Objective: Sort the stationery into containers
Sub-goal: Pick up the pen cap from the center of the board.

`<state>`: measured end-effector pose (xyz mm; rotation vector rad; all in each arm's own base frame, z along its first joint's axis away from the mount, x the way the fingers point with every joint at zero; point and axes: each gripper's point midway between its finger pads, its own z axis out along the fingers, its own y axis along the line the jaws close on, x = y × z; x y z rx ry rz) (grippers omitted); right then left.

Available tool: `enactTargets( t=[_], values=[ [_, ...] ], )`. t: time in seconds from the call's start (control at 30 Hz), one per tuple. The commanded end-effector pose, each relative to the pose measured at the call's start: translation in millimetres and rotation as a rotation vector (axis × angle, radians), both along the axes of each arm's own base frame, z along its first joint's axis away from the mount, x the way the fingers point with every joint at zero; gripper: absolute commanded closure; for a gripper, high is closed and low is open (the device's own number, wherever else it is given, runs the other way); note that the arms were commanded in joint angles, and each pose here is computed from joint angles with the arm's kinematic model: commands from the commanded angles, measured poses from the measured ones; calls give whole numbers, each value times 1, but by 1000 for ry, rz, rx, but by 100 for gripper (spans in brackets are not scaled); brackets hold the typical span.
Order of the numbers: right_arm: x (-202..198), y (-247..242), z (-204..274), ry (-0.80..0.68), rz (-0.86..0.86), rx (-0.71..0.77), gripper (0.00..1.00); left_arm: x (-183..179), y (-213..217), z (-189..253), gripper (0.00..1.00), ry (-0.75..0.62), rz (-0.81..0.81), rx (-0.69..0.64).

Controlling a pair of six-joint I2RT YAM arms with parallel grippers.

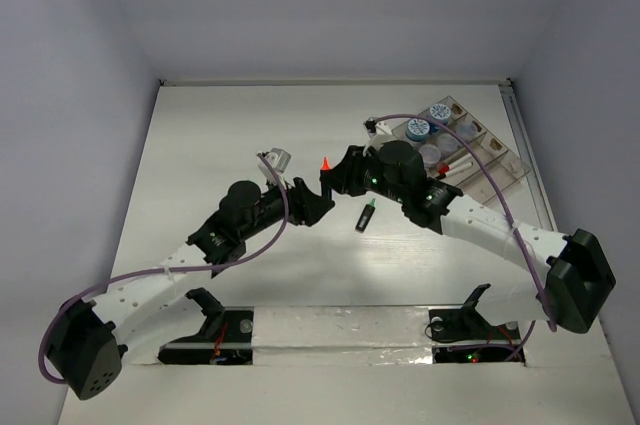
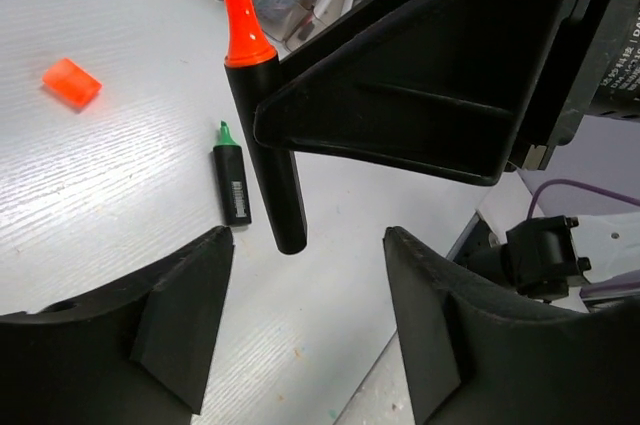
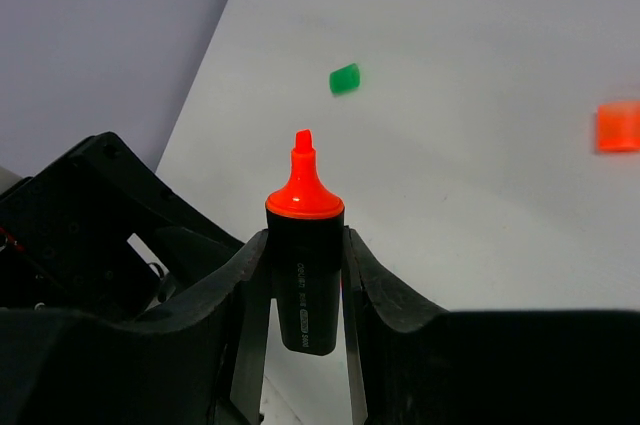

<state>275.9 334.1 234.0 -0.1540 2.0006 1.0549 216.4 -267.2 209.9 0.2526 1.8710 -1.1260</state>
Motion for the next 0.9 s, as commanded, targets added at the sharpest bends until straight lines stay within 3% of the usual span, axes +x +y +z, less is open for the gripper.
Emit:
enactTargets(
  t=[0.0, 0.2, 0.47, 0.67, 0.73, 0.83, 0.87],
  values=[
    [-6, 13, 37, -55, 38, 91, 97, 10, -6, 29, 44, -100, 21, -46],
    [-12, 23, 35, -43, 69, 100, 96, 13, -13, 28, 61, -108, 14, -57],
    [-19, 30, 30, -33, 95, 100, 96, 19, -9, 29, 63, -120, 51, -58],
    [-18, 27, 28, -34, 77, 99, 96, 19, -10, 21, 99, -99, 47, -40],
    [-17, 26, 26, -35, 70, 93, 96, 20, -9, 18, 100, -91, 57, -28],
    [-16, 24, 27, -41, 63, 82, 85, 19, -5, 18, 100, -94, 64, -17],
    [-16, 22, 26, -50, 63, 65, 69, 20, -3, 18, 100, -96, 76, -11]
  ],
)
